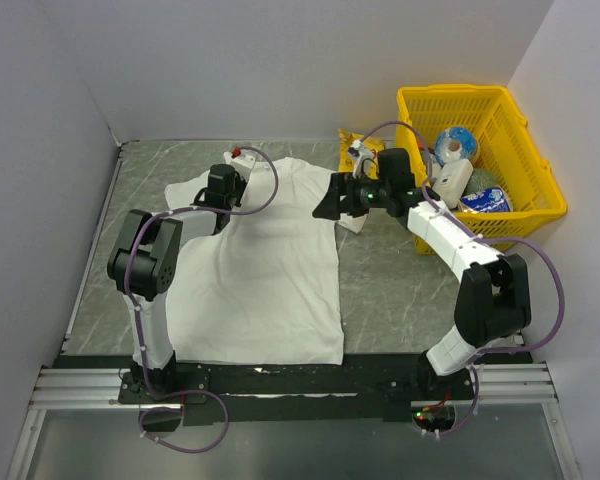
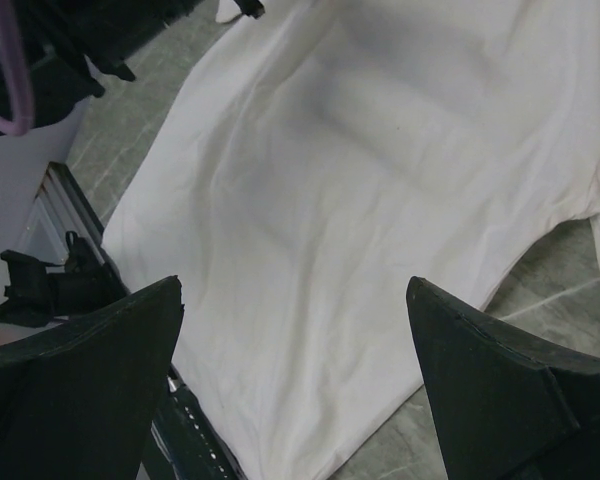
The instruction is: Pin the brooch onto the clothing
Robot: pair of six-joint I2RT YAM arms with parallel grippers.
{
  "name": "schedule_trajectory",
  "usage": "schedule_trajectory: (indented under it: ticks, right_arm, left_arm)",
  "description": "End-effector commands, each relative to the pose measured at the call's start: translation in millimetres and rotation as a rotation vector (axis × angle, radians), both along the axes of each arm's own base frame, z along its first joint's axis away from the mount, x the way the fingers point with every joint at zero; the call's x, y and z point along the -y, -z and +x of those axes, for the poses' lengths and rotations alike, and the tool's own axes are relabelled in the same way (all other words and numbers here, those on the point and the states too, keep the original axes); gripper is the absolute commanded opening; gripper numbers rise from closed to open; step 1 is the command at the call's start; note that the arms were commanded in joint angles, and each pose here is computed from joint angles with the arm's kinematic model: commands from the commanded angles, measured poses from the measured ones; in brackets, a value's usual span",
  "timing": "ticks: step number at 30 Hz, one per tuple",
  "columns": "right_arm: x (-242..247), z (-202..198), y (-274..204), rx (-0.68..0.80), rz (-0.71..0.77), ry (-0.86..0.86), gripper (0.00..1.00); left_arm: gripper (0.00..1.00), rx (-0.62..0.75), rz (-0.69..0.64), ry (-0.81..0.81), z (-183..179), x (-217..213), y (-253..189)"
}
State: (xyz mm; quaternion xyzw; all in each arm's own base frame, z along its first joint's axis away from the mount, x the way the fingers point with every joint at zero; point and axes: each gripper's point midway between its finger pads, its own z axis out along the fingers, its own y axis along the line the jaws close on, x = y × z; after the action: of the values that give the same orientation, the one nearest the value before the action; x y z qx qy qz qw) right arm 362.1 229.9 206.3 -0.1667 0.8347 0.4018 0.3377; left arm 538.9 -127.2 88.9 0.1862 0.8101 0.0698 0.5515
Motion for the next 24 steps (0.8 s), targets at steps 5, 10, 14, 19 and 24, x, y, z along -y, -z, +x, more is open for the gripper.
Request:
schedule_trajectory:
  ticks: [5,10,14,19,24]
  right_arm:
    - [-45.0,17.8,5.9,0.044,-0.041,-0.057,1.00]
    - [-72.5,21.2,21.6,0.022,-0.045,-0.091,1.00]
    - [-85.7,26.8,25.6,0.012,-0.038,-0.102,1.00]
    - [-85.5,27.3,29.3,0.007,-0.043,-0.095,1.00]
    - [-80.7,26.2,29.2,0.009,-0.061,-0.081,1.00]
  left_arm:
    - [0.01,0.070,-0.172,0.091,-4.1,12.3,-49.6]
    - [0.01,0.070,-0.269,0.138,-9.4,10.6,-63.6]
    - [0.01,0.080,-0.273,0.124,-11.0,3.9,-72.7]
    - [0.01,0.040,-0.190,0.082,-8.6,-7.9,-57.9]
    - [0.01,-0.021,-0.079,0.040,-5.6,-15.0,-32.2]
